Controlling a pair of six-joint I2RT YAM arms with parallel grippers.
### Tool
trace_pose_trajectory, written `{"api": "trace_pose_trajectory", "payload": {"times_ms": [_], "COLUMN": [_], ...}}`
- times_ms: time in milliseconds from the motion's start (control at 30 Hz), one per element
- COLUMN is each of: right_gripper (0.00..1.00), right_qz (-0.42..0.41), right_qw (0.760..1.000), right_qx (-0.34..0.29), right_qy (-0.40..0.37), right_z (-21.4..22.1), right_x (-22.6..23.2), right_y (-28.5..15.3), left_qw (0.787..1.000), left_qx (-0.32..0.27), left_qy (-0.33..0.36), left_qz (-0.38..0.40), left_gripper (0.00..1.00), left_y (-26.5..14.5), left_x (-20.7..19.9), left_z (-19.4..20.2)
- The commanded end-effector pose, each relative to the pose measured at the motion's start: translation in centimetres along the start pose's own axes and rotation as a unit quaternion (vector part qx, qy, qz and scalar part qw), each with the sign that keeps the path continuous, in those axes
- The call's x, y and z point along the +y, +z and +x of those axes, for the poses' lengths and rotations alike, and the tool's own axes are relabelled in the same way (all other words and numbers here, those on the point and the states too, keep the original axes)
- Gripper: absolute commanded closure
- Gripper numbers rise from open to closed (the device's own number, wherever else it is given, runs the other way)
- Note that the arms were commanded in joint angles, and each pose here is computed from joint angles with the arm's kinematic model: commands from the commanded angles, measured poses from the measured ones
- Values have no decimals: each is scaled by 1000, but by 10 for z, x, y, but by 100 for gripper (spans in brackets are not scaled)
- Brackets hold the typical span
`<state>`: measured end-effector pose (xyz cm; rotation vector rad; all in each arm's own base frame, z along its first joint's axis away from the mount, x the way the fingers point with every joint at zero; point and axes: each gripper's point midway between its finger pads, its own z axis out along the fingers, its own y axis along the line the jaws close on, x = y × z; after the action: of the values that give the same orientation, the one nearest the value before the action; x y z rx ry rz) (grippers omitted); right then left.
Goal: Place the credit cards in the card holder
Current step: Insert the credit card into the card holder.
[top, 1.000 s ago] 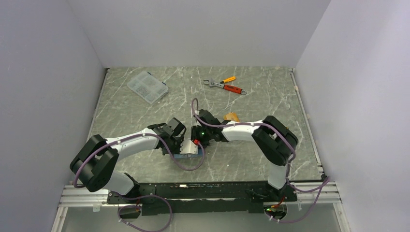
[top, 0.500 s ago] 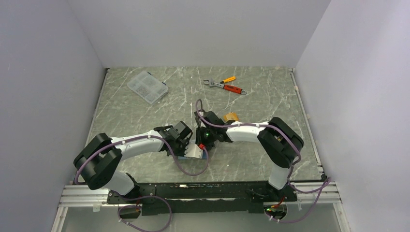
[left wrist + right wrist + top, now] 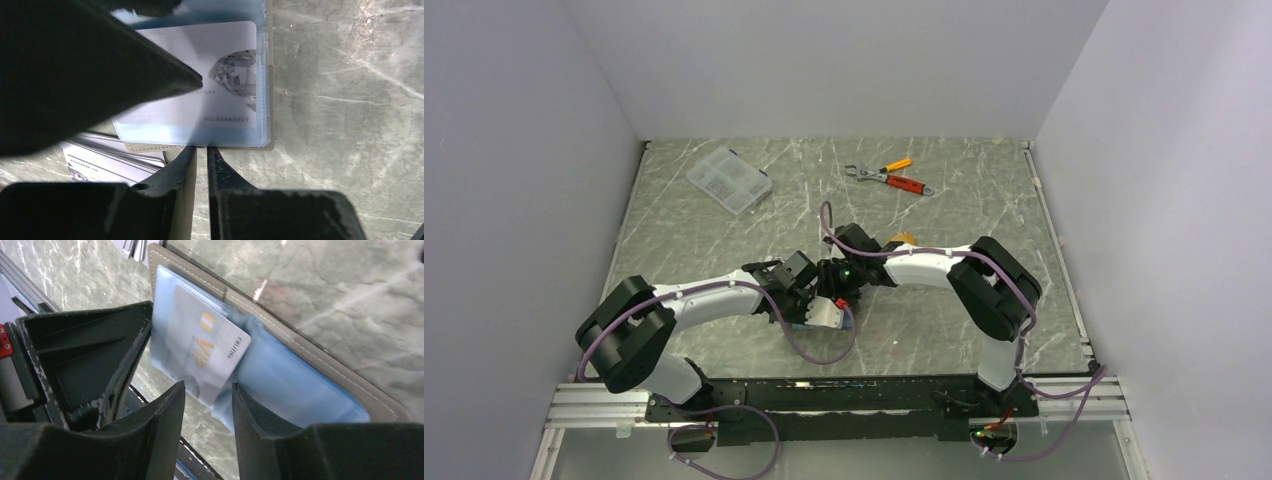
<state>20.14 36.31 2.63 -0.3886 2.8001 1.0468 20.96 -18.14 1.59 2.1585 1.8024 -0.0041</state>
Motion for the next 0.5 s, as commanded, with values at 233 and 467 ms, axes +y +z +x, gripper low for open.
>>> {"api": "trace_pose_trajectory", "payload": {"times_ms": [233,467], "right_gripper": [74,100], "right_qz": [65,81], "right_qw": [998,996], "right_qx": [-17,-28], "right_qy": [19,24], "right_z": [0,-10], "right_x": [-39,-38], "right_y": [-25,-12], "left_qw": [1000,1000], "left_qx": [8,9], "left_qy": [-5,-6], "left_qz": [18,18], "left_gripper": [83,84], "left_y": [11,11], "left_x": [-12,-12], "left_z": [15,17]}}
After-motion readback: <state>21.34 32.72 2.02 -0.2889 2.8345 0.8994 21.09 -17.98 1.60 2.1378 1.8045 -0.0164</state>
